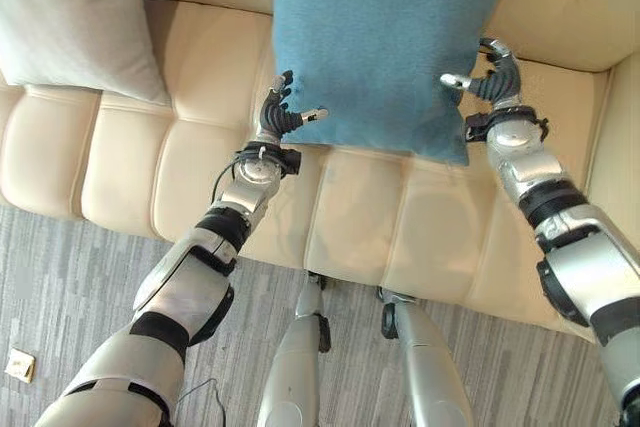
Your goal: Pick up all the scattered cushions and arrange them neatly on the sofa.
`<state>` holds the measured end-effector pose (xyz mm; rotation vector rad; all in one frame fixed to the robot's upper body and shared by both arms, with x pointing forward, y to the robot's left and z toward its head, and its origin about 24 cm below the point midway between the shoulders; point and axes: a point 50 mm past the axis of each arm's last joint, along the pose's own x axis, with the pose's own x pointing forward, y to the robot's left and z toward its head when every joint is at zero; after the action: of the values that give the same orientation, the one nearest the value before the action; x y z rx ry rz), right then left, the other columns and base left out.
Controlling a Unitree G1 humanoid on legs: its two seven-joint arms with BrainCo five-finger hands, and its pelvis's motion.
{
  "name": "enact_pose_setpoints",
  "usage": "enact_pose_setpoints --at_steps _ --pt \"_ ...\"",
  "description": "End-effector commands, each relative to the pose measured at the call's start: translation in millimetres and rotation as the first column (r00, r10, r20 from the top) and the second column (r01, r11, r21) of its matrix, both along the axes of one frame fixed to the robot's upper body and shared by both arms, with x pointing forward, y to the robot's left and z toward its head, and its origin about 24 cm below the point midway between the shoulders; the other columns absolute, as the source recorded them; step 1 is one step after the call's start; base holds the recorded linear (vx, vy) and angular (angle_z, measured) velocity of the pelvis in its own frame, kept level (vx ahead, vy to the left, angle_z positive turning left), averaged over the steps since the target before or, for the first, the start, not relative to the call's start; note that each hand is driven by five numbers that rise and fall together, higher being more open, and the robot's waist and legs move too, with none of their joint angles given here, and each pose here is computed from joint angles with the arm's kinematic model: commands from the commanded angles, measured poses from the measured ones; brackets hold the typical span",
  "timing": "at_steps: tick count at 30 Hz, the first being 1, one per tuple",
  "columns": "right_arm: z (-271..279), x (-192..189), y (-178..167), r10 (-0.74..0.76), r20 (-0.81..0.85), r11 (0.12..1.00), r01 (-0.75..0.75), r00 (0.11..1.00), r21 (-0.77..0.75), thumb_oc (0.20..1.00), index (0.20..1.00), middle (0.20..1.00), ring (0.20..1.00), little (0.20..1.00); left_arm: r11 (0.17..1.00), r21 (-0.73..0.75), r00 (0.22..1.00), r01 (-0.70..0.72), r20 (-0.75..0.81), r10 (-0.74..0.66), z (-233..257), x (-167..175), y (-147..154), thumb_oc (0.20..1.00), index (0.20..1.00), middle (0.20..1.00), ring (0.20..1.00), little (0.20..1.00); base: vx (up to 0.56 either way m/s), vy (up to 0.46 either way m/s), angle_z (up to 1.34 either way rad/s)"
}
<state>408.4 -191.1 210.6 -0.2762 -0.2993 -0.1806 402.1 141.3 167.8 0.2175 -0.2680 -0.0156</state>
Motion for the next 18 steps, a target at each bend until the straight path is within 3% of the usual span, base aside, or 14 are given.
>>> enact_pose_setpoints --at_steps 1,5,9,10,14,16,18 --pt "44 -7 8 0.079 0.211 0.996 -0.085 0.974 0.023 1.0 1.0 1.0 1.0 1.0 1.0 -0.008 0.966 -0.021 0.256 0.022 73 1 16 1.0 1.0 1.0 1.0 1.0 -0.04 0.01 -0.11" --pt "20 -27 -10 0.096 0.223 0.995 -0.093 0.97 -0.024 1.0 1.0 1.0 1.0 1.0 1.0 -0.021 0.943 0.012 0.332 -0.004 69 -19 30 1.0 1.0 1.0 1.0 1.0 -0.01 0.01 -0.04" --pt "-27 -67 -38 0.114 0.169 0.991 -0.1 0.979 -0.091 1.0 1.0 1.0 1.0 1.0 0.999 -0.03 0.962 0.031 0.274 -0.022 20 -49 52 1.0 1.0 1.0 1.0 1.0 0.06 0.042 -0.04" --pt "-58 -95 -53 0.124 0.099 0.986 -0.111 0.987 -0.128 1.0 1.0 1.0 1.0 1.0 1.0 -0.008 0.986 0.009 0.168 -0.007 -22 -73 72 1.0 1.0 1.0 1.0 1.0 0.09 0.058 -0.05" --pt "-93 -134 -67 0.132 -0.039 0.965 -0.138 0.99 -0.222 1.0 1.0 1.0 1.0 1.0 0.999 0.033 0.999 -0.043 -0.019 0.044 -77 -111 103 1.0 1.0 1.0 1.0 1.0 0.07 0.077 -0.13" --pt "-135 -169 -79 0.112 -0.228 0.951 -0.171 0.967 -0.256 1.0 1.0 1.0 1.0 1.0 0.992 0.083 0.968 -0.095 -0.223 0.112 -126 -155 131 1.0 1.0 1.0 1.0 1.0 0.07 0.134 -0.05" --pt "-152 -179 -81 0.104 -0.304 0.954 -0.182 0.947 -0.24 1.0 1.0 1.0 1.0 1.0 0.988 0.097 0.943 -0.121 -0.301 0.145 -145 -170 138 1.0 1.0 1.0 1.0 1.0 0.03 0.121 -0.02"
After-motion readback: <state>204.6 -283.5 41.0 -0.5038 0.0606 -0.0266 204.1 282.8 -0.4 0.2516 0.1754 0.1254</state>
